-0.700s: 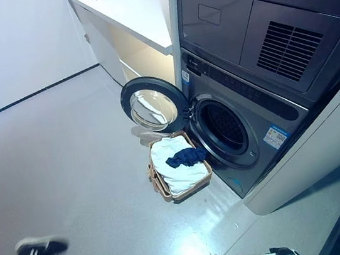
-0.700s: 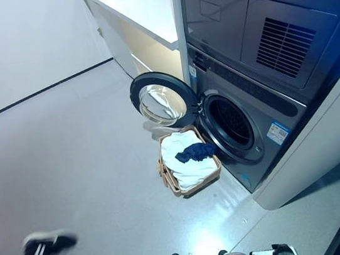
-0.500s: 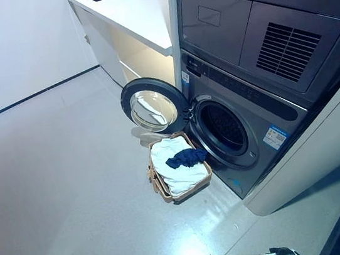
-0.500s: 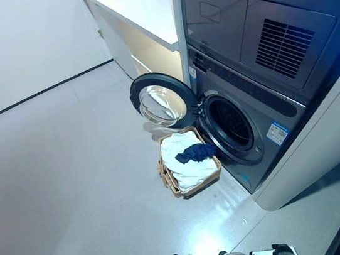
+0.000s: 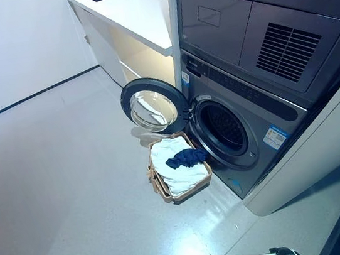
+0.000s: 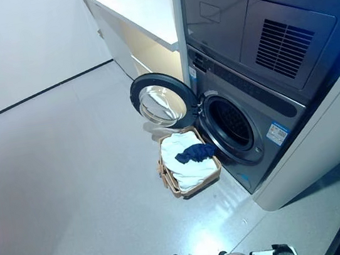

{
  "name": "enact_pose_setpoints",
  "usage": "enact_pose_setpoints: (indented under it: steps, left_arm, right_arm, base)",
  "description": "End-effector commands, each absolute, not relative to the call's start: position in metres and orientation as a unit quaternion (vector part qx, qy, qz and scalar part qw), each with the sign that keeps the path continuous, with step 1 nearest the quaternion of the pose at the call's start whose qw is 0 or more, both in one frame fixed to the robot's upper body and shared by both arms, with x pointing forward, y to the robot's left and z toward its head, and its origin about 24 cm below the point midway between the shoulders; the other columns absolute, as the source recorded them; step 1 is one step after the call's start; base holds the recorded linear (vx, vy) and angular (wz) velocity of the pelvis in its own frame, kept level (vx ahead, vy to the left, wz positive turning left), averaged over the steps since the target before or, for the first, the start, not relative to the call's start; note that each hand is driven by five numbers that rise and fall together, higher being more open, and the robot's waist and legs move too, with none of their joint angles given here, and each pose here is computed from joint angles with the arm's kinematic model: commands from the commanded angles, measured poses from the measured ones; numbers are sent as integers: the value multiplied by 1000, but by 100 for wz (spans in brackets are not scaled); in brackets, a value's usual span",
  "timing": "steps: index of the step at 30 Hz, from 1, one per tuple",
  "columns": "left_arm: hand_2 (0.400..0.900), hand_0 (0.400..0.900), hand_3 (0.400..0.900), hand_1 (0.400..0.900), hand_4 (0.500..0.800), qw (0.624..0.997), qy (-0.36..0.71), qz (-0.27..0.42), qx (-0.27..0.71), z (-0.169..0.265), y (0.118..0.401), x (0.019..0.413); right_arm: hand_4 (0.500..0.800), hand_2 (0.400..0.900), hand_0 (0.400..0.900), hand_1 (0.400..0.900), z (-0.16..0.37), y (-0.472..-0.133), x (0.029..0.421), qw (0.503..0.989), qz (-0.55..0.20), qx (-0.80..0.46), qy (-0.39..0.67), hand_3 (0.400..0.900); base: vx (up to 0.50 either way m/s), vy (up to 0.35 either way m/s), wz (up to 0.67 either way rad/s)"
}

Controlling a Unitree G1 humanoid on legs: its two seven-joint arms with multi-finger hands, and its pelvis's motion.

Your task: Put the clothes in the basket into the washing machine.

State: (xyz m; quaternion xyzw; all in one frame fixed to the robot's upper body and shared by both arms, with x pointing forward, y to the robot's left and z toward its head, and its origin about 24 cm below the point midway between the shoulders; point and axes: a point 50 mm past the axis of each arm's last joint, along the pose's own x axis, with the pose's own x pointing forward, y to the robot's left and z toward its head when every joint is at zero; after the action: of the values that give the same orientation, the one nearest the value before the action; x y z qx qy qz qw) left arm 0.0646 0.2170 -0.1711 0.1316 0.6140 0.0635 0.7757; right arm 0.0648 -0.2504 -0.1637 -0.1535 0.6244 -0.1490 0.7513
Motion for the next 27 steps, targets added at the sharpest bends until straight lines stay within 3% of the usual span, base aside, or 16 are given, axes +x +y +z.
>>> enact_pose_setpoints:
  steps: [1, 13, 27]
  left_arm:
    - [900, 900, 900, 900, 800, 780, 605, 48, 152, -170, 212, 77]
    - [900, 900, 900, 900, 800, 788, 593, 68, 150, -166, 218, 91]
    - [900, 900, 900, 900, 800, 804, 576, 111, 93, -165, 214, 100]
  right_arm:
    - [800, 900, 900, 900, -158, -259, 80, 755, -149, -191, 610, 900]
    - [800, 900, 900, 900, -153, -260, 104, 774, -153, -190, 585, 900]
    - [800, 900, 900, 900, -139, -292, 112, 770, -204, -205, 569, 900]
  base:
    - [0, 0, 0]
    - [-46, -40, -10]
    - [108, -151, -3]
